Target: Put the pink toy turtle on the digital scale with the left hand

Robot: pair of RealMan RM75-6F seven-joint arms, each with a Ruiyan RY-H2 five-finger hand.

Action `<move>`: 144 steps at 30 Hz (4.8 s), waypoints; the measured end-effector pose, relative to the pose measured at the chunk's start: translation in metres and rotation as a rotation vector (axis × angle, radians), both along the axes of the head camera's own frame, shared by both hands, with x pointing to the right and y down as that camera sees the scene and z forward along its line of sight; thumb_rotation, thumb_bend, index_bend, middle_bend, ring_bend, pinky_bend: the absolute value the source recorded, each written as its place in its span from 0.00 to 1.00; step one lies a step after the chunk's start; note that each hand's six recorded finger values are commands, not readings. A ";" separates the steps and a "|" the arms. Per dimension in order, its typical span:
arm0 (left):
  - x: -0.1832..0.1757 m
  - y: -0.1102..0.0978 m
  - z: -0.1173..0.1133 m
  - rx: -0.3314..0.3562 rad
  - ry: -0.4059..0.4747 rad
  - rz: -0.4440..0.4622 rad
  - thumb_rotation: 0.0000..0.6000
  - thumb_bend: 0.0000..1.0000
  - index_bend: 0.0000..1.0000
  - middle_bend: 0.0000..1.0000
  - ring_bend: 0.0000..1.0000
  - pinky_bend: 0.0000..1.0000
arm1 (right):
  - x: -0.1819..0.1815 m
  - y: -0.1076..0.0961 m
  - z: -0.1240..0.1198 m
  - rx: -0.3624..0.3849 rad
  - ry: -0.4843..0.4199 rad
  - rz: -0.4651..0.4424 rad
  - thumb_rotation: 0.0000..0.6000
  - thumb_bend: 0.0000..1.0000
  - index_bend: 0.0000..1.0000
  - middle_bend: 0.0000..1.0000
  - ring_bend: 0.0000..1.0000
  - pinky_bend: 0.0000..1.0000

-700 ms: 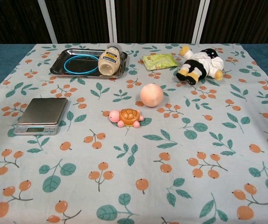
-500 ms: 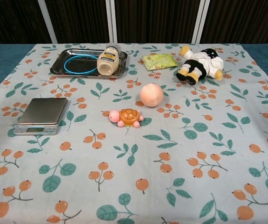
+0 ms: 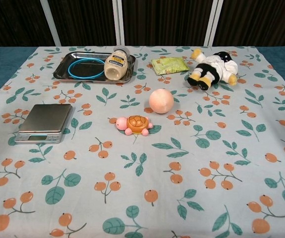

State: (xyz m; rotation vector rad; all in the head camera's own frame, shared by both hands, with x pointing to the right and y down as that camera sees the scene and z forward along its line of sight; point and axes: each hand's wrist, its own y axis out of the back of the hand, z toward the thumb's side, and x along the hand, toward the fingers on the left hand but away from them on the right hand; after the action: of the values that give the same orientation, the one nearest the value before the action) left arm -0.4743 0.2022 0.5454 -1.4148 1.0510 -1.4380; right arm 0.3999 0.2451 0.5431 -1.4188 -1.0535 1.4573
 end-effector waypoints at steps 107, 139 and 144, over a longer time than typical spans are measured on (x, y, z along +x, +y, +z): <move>0.092 0.035 0.139 -0.641 -0.023 0.367 1.00 0.58 0.12 0.66 0.63 0.58 | 0.014 -0.002 -0.008 0.027 -0.007 0.067 1.00 0.50 0.01 0.00 0.01 0.00; 0.091 0.035 0.143 -0.653 -0.031 0.360 1.00 0.58 0.12 0.66 0.63 0.58 | 0.013 -0.002 -0.007 0.022 -0.008 0.067 1.00 0.50 0.01 0.00 0.01 0.00; 0.091 0.035 0.144 -0.655 -0.036 0.363 1.00 0.58 0.12 0.66 0.63 0.58 | 0.012 -0.002 -0.006 0.021 -0.008 0.066 1.00 0.50 0.01 0.00 0.01 0.00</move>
State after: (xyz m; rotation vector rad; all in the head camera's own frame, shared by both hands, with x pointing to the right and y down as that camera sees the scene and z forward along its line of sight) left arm -0.3835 0.2369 0.6898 -1.9026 0.2606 -1.5861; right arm 0.4122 0.2427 0.5369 -1.3874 -1.1264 1.4840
